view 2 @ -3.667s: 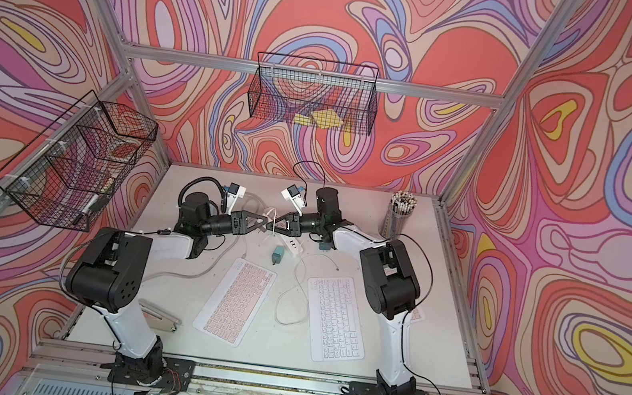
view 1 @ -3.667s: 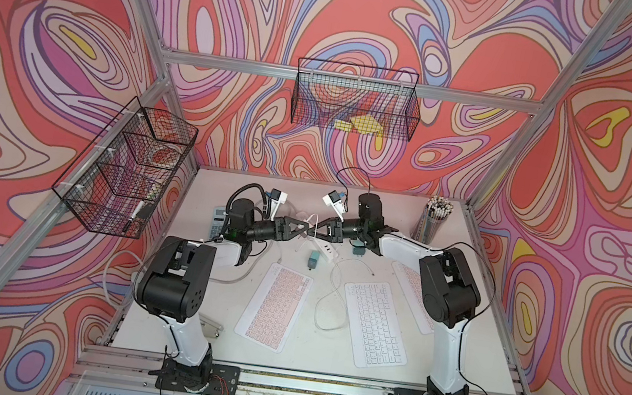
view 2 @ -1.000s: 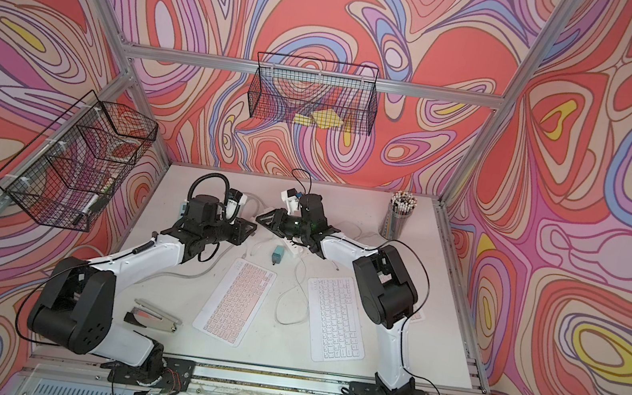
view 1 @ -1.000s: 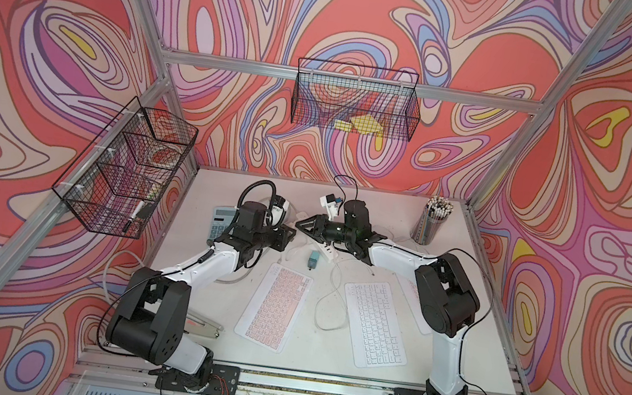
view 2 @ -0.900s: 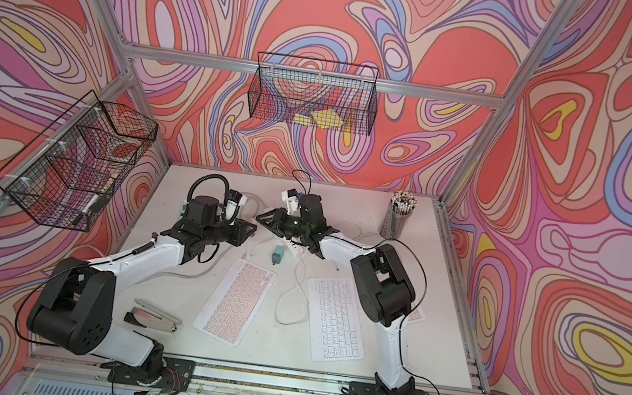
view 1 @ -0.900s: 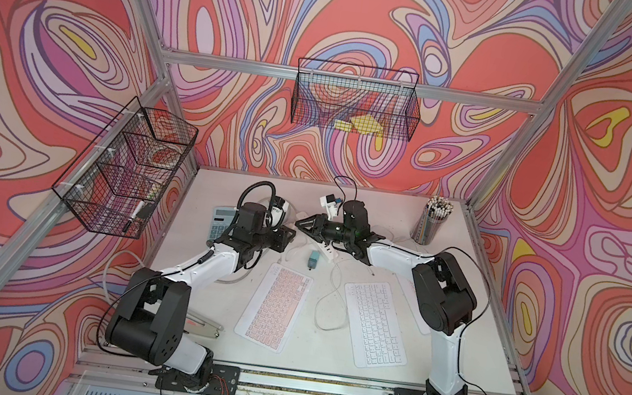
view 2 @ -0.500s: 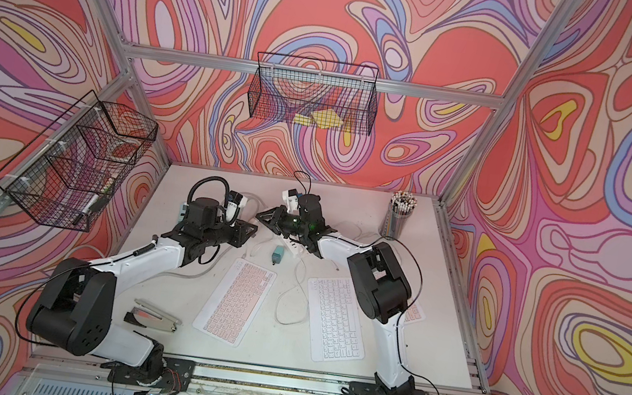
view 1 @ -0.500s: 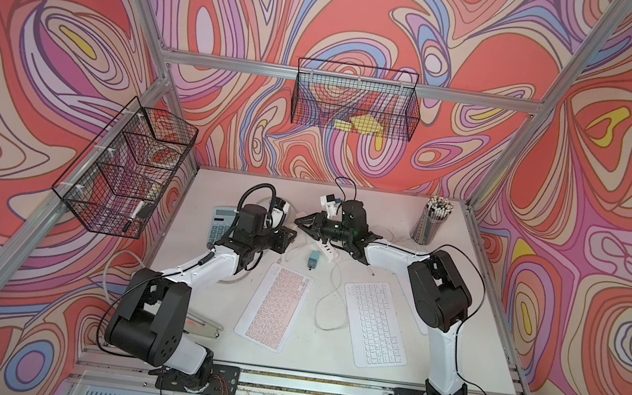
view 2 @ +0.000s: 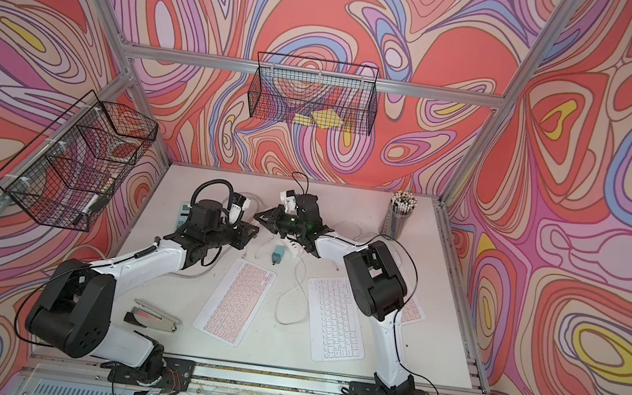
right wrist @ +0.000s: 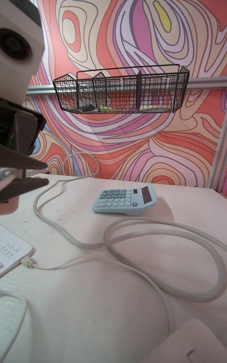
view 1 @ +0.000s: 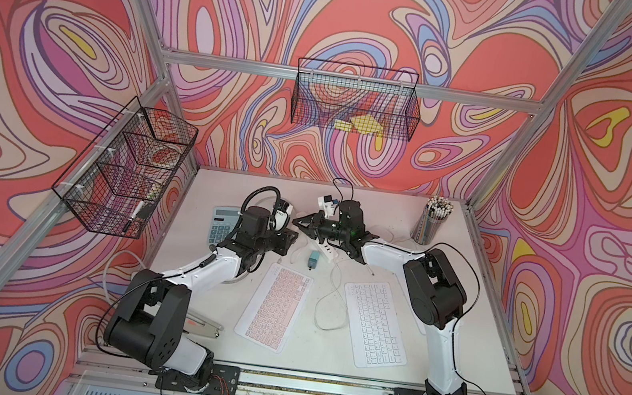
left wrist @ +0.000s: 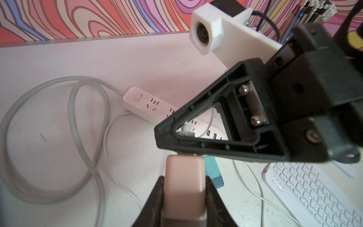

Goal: Unplug the wireless keyboard
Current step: Remove the power cord from the plug, then place the power cord at the center of the board, then place the plug at the center of the board.

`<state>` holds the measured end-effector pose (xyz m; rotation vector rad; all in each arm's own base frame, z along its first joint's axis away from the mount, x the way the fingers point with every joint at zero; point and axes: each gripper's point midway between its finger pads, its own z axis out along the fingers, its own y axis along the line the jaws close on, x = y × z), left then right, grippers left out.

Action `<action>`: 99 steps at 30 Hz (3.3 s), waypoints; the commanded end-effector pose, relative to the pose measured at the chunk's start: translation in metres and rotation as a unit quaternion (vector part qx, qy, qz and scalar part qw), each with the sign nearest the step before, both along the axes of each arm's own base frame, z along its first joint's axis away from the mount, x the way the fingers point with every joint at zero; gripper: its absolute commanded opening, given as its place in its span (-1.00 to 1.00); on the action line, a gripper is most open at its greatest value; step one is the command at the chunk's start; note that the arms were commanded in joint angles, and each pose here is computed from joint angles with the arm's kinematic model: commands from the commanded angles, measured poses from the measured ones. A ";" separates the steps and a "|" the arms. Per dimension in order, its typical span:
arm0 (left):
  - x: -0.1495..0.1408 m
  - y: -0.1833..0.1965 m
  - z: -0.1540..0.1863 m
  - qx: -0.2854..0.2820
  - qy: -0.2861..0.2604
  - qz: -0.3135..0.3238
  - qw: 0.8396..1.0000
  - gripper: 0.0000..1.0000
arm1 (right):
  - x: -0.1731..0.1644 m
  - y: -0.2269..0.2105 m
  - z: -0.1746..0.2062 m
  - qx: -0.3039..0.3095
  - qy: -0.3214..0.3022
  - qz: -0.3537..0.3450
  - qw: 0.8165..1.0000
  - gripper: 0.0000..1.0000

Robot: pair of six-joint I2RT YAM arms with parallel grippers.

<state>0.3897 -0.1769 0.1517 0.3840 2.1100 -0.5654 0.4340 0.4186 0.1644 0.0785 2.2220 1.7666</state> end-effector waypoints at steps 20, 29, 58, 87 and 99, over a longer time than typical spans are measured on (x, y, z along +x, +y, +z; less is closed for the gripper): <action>-0.027 0.016 0.005 -0.014 0.001 0.043 0.999 -1.00 | 0.059 -0.048 -0.012 -0.041 -0.013 -0.103 0.994 -1.00; -0.015 0.037 -0.011 -0.041 0.062 0.101 0.992 -1.00 | 0.022 -0.007 0.018 -0.068 -0.101 -0.001 0.993 -1.00; -0.054 0.153 -0.087 0.022 0.231 0.357 0.905 -1.00 | -0.019 0.062 -0.068 -0.173 -0.132 0.133 0.967 -1.00; -0.063 0.182 -0.114 0.057 0.276 0.427 0.859 -0.61 | -0.008 0.028 -0.149 -0.356 -0.118 0.077 0.924 -1.00; -0.056 0.175 -0.081 0.051 0.248 0.393 0.884 -0.02 | -0.015 0.034 -0.114 -0.299 -0.128 0.098 0.940 -0.51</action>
